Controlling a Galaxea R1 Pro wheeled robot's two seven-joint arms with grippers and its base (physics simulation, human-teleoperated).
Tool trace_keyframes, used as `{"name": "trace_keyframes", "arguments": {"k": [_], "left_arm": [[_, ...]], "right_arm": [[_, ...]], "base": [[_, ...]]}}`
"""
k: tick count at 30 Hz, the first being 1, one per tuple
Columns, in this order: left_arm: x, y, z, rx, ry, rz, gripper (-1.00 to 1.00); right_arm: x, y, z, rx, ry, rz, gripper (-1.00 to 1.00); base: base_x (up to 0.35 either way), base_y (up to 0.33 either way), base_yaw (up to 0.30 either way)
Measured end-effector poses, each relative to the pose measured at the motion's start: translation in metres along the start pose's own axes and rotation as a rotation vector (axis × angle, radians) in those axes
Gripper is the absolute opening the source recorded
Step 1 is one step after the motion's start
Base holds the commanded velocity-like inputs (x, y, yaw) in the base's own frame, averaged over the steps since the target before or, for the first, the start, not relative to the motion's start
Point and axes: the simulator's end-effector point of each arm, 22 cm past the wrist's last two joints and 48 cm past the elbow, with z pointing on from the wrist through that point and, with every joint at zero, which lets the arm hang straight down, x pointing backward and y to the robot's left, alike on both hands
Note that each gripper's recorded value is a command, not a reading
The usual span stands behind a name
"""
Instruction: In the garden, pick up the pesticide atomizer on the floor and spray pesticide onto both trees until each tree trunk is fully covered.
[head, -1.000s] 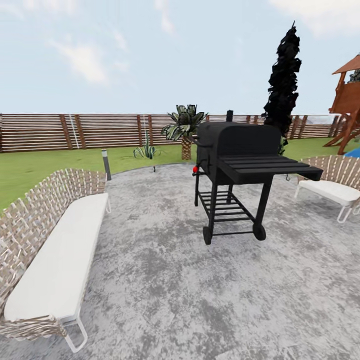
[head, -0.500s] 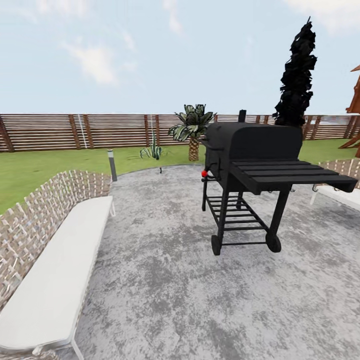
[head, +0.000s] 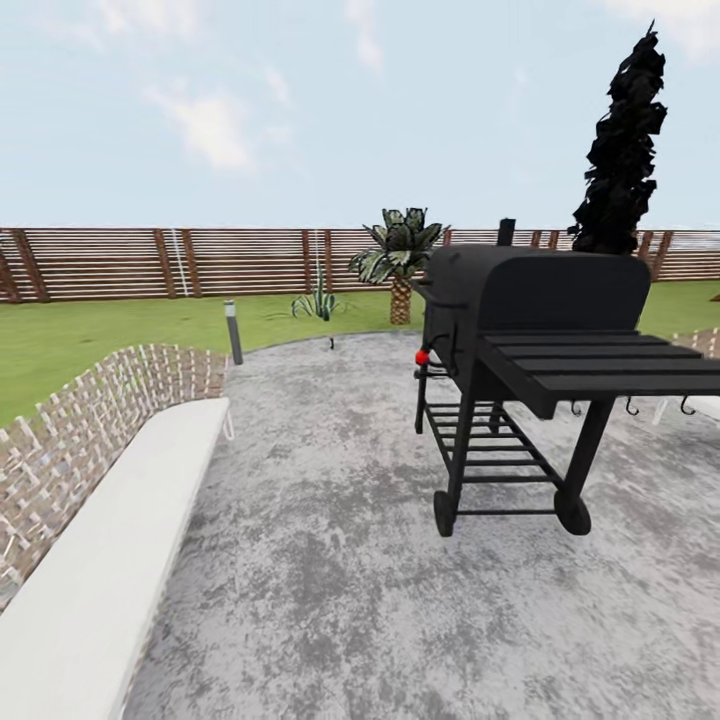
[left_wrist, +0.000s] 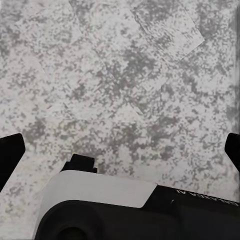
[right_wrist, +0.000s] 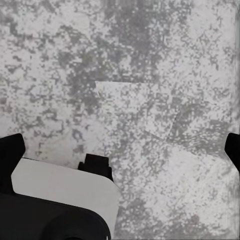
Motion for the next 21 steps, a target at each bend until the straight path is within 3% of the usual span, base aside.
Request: {"name": "trace_keyframes", "arguments": {"k": [12,21], "left_arm": [[0.0,-0.0002,0.0,0.0,0.0,0.0,1.0],[0.0,-0.0001,0.0,0.0,0.0,0.0,1.0]], "right_arm": [[0.0,0.0,0.0,0.0,0.0,0.0,1.0],[0.0,0.0,0.0,0.0,0.0,0.0,1.0]], "base": [[0.345,-0.114,0.133],[0.348,0.083,0.167]]}}
